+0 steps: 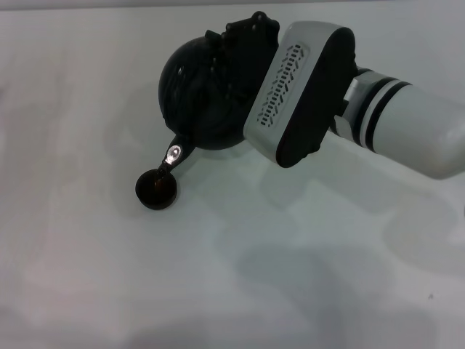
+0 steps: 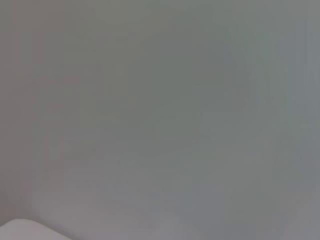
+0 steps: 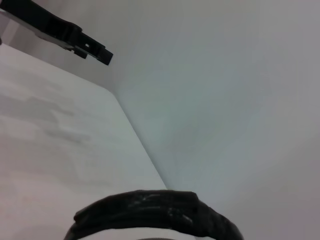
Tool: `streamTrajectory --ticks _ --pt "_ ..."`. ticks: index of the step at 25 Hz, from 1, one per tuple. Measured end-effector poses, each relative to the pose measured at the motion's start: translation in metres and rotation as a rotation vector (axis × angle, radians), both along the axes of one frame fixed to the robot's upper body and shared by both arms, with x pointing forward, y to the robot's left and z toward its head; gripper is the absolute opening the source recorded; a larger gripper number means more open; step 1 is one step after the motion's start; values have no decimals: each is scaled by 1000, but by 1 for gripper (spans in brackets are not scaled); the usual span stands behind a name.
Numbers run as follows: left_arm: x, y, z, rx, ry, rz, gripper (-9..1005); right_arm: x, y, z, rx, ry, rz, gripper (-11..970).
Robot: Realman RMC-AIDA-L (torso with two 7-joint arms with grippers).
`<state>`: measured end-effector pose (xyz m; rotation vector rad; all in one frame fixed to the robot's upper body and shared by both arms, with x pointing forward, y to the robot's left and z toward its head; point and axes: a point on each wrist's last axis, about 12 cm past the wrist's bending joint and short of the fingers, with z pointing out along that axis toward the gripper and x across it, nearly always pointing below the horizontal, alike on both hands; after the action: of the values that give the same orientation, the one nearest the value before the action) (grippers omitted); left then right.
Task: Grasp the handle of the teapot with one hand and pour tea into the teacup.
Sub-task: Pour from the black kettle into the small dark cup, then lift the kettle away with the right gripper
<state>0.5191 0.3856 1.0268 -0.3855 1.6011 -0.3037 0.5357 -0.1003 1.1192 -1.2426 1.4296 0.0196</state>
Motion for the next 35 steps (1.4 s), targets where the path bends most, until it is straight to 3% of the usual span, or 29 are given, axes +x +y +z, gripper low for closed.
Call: streamTrajectory --ticks 23,35 --pt "-1 -1 -1 -25 2 1 786 -2 -2 0 94 107 -45 134" --pt "-1 0 -1 -25 2 3 785 11 -30 -1 249 258 -198 134"
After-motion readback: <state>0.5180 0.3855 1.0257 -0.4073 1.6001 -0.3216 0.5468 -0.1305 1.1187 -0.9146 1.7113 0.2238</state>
